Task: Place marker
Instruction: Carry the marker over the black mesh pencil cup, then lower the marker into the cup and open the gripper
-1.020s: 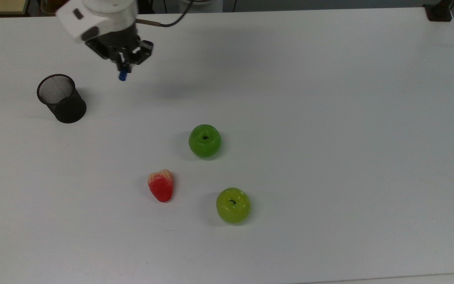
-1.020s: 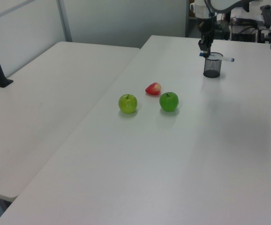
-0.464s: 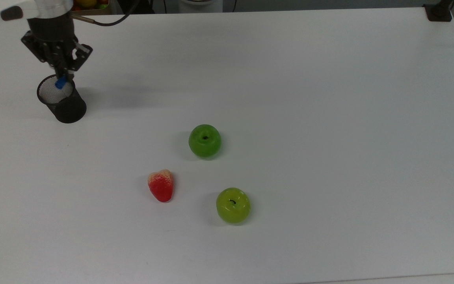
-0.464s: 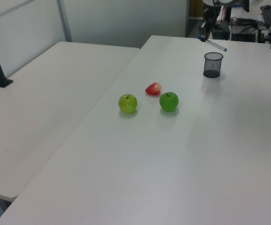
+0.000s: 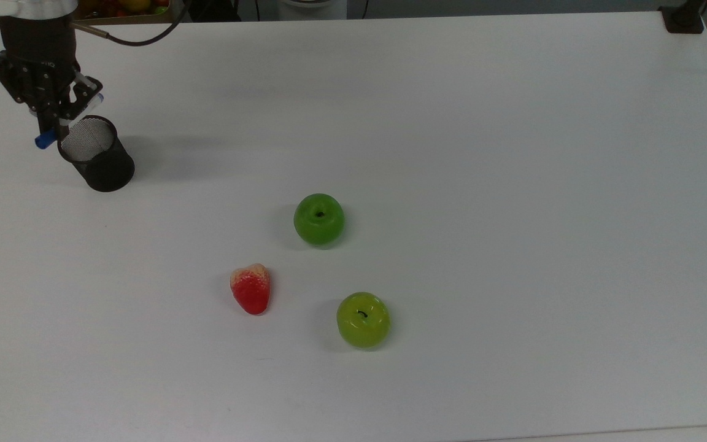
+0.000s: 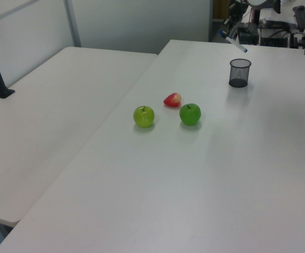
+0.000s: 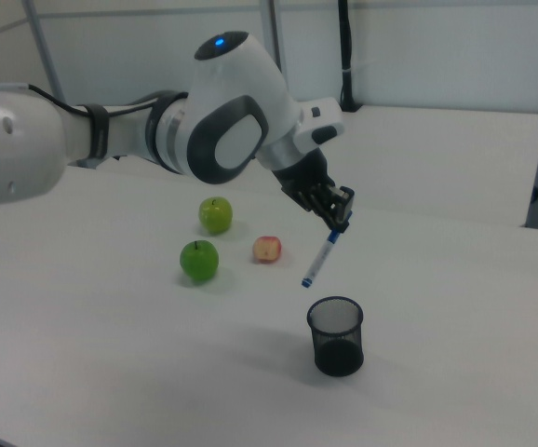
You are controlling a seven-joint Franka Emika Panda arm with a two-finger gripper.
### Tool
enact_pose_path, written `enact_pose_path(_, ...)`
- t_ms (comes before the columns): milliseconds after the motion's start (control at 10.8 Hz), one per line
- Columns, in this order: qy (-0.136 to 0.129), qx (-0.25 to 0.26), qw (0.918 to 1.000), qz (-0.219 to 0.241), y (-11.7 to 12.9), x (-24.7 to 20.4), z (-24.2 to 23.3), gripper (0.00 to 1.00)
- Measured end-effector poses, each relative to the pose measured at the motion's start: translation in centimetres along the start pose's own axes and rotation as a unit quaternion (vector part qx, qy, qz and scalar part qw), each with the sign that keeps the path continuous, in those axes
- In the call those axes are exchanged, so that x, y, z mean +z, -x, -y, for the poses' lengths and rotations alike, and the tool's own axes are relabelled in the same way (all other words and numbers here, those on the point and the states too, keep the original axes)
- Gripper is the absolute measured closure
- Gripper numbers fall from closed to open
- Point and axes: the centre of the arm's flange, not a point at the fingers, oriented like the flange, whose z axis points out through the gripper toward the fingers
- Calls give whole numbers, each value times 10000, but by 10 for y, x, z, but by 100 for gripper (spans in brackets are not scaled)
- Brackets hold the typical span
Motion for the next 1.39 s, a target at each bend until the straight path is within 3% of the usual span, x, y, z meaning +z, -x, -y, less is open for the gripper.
enact_pose_path(649,140,236,9974,-665,36,56,-32,84)
enact_pose_path(1391,105,205,9980,-591,45,72,-26,81)
